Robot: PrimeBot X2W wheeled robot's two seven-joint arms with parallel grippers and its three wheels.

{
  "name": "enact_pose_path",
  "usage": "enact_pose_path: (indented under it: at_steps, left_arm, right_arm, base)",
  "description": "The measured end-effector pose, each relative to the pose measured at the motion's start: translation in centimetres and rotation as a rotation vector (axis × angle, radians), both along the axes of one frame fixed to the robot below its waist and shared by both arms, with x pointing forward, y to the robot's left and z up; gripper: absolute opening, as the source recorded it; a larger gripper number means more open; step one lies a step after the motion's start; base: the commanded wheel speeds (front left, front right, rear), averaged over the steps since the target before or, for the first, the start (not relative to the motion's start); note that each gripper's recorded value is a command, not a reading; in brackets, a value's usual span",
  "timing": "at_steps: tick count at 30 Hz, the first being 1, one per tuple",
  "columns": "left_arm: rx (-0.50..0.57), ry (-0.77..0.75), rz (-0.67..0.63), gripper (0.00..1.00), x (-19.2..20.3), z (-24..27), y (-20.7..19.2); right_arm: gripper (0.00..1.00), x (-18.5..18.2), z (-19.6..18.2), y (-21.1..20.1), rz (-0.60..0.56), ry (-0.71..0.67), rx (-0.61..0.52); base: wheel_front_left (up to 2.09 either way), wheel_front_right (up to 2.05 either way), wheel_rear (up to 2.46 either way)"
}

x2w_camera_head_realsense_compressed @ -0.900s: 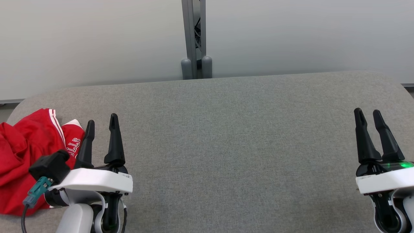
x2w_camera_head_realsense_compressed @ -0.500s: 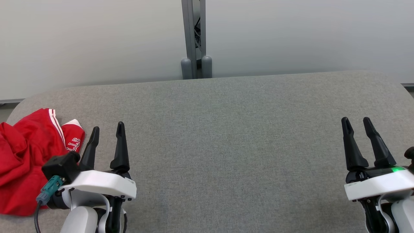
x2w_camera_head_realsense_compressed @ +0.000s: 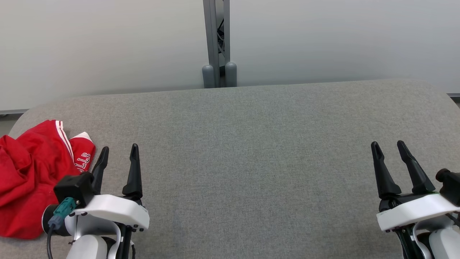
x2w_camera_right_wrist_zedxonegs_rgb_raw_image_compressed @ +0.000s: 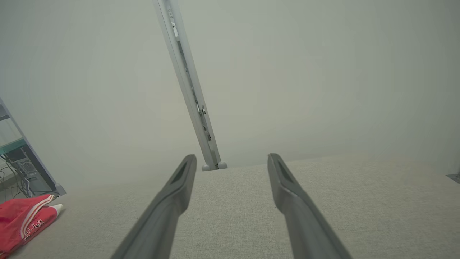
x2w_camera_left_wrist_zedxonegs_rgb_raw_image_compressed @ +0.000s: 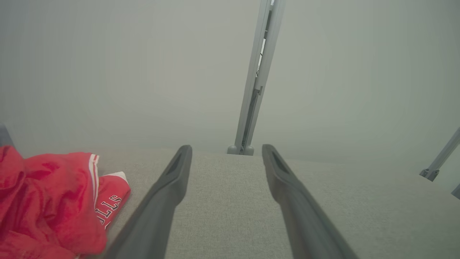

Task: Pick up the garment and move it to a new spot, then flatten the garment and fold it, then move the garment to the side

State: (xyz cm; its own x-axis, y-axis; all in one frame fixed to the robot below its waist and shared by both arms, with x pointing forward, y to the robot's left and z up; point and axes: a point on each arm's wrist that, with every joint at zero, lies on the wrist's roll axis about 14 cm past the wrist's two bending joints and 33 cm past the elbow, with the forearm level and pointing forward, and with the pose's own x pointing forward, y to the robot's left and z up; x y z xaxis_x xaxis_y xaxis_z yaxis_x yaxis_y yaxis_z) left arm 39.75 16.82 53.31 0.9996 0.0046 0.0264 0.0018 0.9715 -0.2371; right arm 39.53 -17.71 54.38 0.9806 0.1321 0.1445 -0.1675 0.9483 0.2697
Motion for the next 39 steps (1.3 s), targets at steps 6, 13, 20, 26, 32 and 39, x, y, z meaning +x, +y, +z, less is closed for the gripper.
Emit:
enact_pose_path:
  at_steps: [6, 13, 20, 26, 32, 39]
  left_arm:
    - [0.037, 0.013, -0.012, 1.00, -0.4, -0.4, -0.4]
    - [0.066, 0.024, -0.018, 1.00, -0.4, -0.9, -0.6]
    - [0.081, 0.052, -0.022, 1.00, -0.8, -1.8, -0.8]
    - [0.114, 0.055, -0.027, 1.00, -0.9, -2.2, -1.0]
    - [0.144, 0.053, -0.017, 1.00, -1.0, -2.4, -0.9]
    - [0.167, 0.046, 0.001, 1.00, -1.1, -2.3, -0.5]
  right_arm:
    - [1.00, -0.2, -0.1, -0.1, -0.016, 0.002, -0.044]
    - [1.00, -0.1, -0.5, -0.4, -0.043, 0.017, -0.066]
    - [1.00, -0.2, -1.0, -0.6, -0.059, 0.030, -0.099]
    - [1.00, -0.4, -1.4, -0.6, -0.068, 0.040, -0.145]
    - [1.00, -0.5, -1.8, -0.6, -0.079, 0.048, -0.190]
    - [1.00, -0.7, -2.0, -0.6, -0.087, 0.051, -0.242]
  base:
    - [0.00, 0.00, 0.00]
    - [0.00, 0.00, 0.00]
    - [0.00, 0.00, 0.00]
    - [0.00, 0.00, 0.00]
    - [0.00, 0.00, 0.00]
    - [0.00, 0.00, 0.00]
